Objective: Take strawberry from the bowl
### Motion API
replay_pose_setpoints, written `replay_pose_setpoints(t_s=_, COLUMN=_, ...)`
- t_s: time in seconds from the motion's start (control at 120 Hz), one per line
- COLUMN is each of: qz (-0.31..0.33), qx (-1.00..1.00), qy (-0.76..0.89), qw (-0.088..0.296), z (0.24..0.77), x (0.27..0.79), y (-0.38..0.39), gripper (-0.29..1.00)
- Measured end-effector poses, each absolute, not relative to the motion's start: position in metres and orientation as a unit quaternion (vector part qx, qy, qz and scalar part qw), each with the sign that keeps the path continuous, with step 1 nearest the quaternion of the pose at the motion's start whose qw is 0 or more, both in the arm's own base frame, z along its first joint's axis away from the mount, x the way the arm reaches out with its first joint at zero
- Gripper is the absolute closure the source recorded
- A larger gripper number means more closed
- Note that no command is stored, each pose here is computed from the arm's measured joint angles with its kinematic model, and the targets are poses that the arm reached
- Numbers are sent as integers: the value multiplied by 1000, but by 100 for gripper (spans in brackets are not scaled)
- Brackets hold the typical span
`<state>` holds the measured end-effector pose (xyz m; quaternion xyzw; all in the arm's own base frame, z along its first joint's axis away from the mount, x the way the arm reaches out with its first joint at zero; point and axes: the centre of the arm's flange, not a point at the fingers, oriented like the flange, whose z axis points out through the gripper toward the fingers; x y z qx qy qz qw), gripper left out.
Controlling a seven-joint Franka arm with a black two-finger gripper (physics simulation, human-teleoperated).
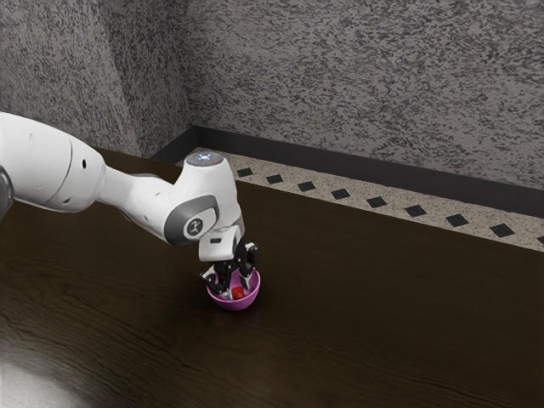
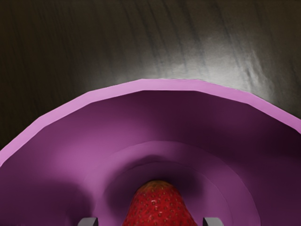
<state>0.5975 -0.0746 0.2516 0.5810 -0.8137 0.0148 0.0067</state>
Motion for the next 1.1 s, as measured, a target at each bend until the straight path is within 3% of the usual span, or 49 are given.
replay_pose_setpoints(t_s=0.6, qz=34, qx=592, qy=-806, qw=1, z=260, x=600, y=-75, gripper=70)
replay_pose_setpoints(t_s=0.825, qz=49, qx=592, qy=-804, qw=-32, z=312, x=596, y=-77, gripper=73)
replay_pose_setpoints(t_s=0.942, qz=67, qx=577, qy=-813, qw=-40, z=346, x=590, y=-108, gripper=73)
replay_pose_setpoints(t_s=1.1, qz=80, qx=548, qy=-832, qw=-13, z=338, x=586, y=-171, gripper=72)
